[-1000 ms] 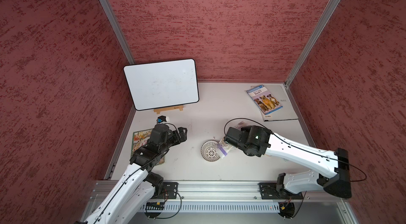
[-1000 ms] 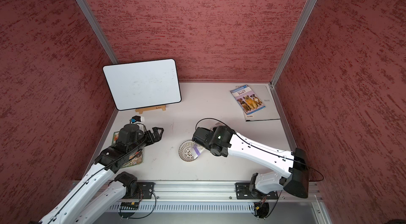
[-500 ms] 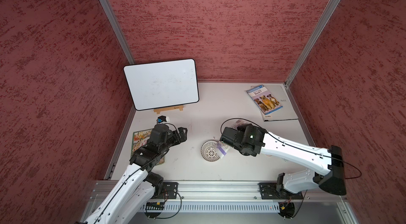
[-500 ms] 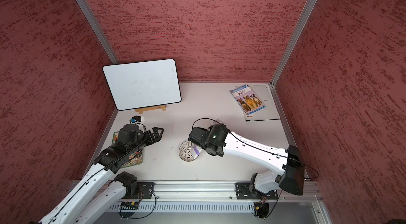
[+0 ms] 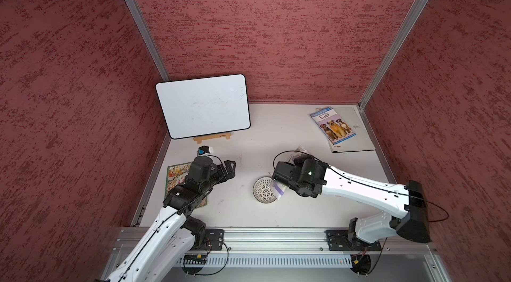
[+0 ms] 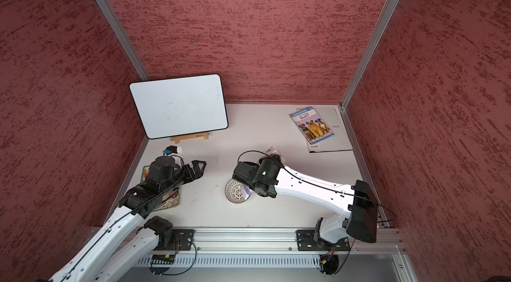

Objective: Pour the oats into the breakfast bowl
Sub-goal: Pour the oats into the bowl.

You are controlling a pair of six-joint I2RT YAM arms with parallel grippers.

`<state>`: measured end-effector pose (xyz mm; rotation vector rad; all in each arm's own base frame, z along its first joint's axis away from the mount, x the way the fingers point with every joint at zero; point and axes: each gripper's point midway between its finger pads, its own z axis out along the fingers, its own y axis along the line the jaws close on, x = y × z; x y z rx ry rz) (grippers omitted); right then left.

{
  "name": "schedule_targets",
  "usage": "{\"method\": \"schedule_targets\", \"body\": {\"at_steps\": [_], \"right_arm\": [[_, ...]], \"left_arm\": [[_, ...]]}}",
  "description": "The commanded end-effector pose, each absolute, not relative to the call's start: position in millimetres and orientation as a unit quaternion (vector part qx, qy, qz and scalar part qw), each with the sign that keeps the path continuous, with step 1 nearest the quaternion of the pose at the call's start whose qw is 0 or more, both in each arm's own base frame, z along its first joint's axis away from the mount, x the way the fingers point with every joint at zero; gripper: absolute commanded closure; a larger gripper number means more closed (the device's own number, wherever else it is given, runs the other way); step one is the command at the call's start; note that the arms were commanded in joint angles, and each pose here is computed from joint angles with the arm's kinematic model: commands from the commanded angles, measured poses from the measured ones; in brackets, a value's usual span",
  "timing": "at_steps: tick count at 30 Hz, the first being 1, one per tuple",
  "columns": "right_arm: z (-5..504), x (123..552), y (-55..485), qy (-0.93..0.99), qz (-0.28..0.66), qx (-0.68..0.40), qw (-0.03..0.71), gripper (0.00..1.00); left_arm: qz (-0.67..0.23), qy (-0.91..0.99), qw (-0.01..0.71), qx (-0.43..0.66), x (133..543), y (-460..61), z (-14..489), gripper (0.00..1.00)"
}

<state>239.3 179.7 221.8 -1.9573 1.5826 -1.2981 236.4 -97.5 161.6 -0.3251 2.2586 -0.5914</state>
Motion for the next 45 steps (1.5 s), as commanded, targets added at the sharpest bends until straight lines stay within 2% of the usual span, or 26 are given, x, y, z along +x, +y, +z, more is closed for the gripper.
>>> {"method": "schedule_targets", "body": {"at_steps": [1, 30, 33, 36, 39, 42, 45], "right_arm": [[257.4, 249.1, 189.4, 0.554, -0.484, -0.642, 0.214, 1.00], [254.5, 253.1, 204.2, 0.537, -0.500, -0.642, 0.222, 1.00], [249.0, 252.5, 201.3, 0.527, -0.510, -0.649, 0.204, 1.00], [259.0, 253.9, 205.5, 0.537, -0.501, -0.640, 0.227, 1.00], [245.1, 251.5, 200.3, 0.523, -0.511, -0.653, 0.197, 1.00], [258.0, 253.3, 207.6, 0.537, -0.501, -0.639, 0.228, 1.00], [242.1, 249.3, 205.2, 0.523, -0.507, -0.655, 0.200, 1.00]], "left_arm": [[-0.233, 0.881, 0.393, -0.124, 238.3, -96.4, 163.2, 0.00], [-0.234, 0.880, 0.393, -0.124, 238.0, -96.5, 163.7, 0.00], [-0.234, 0.880, 0.394, -0.124, 238.2, -96.6, 164.0, 0.00], [-0.234, 0.880, 0.393, -0.124, 238.0, -96.4, 164.0, 0.00], [-0.235, 0.880, 0.393, -0.123, 237.8, -96.8, 164.4, 0.00], [-0.235, 0.880, 0.394, -0.124, 237.8, -96.5, 164.9, 0.00], [-0.235, 0.880, 0.393, -0.124, 237.5, -96.7, 164.0, 0.00]]}}
